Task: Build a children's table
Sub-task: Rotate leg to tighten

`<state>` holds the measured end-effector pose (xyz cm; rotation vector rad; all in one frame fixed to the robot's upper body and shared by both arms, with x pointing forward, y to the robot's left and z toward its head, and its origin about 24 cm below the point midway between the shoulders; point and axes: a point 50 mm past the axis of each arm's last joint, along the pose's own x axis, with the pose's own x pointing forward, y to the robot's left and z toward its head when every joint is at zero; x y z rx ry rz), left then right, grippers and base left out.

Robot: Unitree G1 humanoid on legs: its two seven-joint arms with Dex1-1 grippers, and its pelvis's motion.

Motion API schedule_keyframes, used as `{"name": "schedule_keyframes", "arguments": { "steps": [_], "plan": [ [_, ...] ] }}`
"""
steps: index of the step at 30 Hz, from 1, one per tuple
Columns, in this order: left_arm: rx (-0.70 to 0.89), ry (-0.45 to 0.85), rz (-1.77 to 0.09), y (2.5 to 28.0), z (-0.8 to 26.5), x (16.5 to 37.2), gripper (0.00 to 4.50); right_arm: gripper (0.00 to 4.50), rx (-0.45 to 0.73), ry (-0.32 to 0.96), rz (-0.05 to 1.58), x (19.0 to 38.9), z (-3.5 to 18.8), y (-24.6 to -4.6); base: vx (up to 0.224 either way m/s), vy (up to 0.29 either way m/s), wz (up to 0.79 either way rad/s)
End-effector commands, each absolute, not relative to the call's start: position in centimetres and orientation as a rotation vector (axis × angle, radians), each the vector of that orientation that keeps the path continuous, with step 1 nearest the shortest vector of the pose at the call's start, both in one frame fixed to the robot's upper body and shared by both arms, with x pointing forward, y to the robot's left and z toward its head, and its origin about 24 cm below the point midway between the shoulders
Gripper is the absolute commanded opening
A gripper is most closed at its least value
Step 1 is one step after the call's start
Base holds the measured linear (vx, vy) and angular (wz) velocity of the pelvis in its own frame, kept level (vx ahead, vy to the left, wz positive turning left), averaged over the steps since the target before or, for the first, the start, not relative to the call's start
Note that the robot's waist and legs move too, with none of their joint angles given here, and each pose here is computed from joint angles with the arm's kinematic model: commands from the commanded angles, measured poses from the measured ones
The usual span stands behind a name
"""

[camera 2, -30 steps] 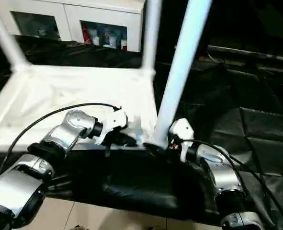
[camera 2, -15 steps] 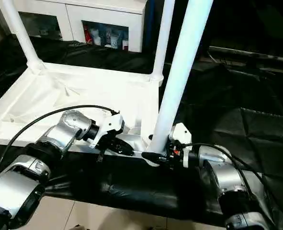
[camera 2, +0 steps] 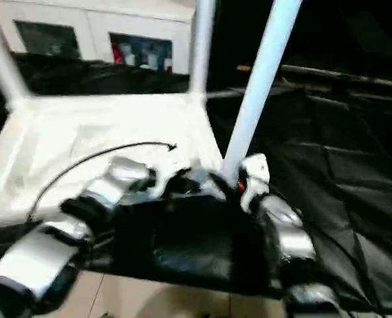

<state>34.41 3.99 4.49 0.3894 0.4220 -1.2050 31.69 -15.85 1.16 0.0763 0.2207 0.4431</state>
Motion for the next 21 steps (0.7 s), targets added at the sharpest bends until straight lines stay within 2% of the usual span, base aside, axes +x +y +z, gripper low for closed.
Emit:
{"name": "schedule_keyframes", "arguments": {
  "steps": [1, 4, 6, 8, 9, 13, 17, 18, 19, 20, 21],
  "plan": [
    [0.384, 0.443, -1.166, 2.1, 3.7, 33.8, 0.00, 2.64, 0.085, 0.325, 0.375, 31.5, -0.6, -14.0, 0.000, 0.000, 0.00],
    [0.400, 0.423, -1.193, 1.0, 3.7, 33.4, 0.00, 2.64, 0.087, 0.307, 0.396, 31.8, -0.2, -12.8, 0.000, 0.000, 0.00],
    [0.404, 0.417, -1.212, 0.7, 3.8, 33.3, 0.00, 2.64, 0.027, 0.274, 0.452, 31.8, 0.1, -12.2, 0.000, 0.000, 0.00],
    [0.405, 0.415, -1.228, 0.8, 3.9, 33.3, 0.00, 3.34, 0.013, 0.249, 0.490, 31.7, 0.4, -12.0, 0.000, 0.000, 0.00],
    [0.406, 0.415, -1.230, 0.9, 3.9, 33.4, 0.00, 3.34, 0.029, 0.243, 0.496, 31.7, 0.4, -12.1, 0.000, 0.000, 0.00],
    [0.412, 0.414, -1.250, 1.9, 4.0, 33.6, 0.00, 3.46, 0.009, 0.173, 0.554, 32.0, 1.7, -12.7, 0.000, 0.000, 0.00],
    [0.417, 0.435, -1.307, 3.3, 4.2, 33.7, 0.00, 3.46, -0.018, 0.172, 0.744, 31.0, 2.2, -13.9, 0.000, 0.000, 0.00],
    [0.411, 0.448, -1.356, 4.0, 4.4, 33.7, 0.00, 3.46, -0.001, 0.169, 0.850, 30.2, 2.6, -14.6, 0.000, 0.000, 0.00],
    [0.411, 0.448, -1.356, 4.0, 4.4, 33.7, 0.00, 3.46, -0.001, 0.169, 0.850, 30.2, 2.6, -14.6, 0.000, 0.000, 0.00],
    [0.415, 0.464, -1.421, 4.8, 4.5, 33.5, 0.00, 3.46, 0.014, 0.174, 0.959, 29.4, 3.2, -15.6, 0.000, 0.000, 0.00],
    [0.417, 0.465, -1.434, 5.0, 4.5, 33.5, 0.00, 3.46, 0.015, 0.173, 0.978, 29.2, 3.4, -15.8, 0.000, 0.000, 0.00]
  ]
}}
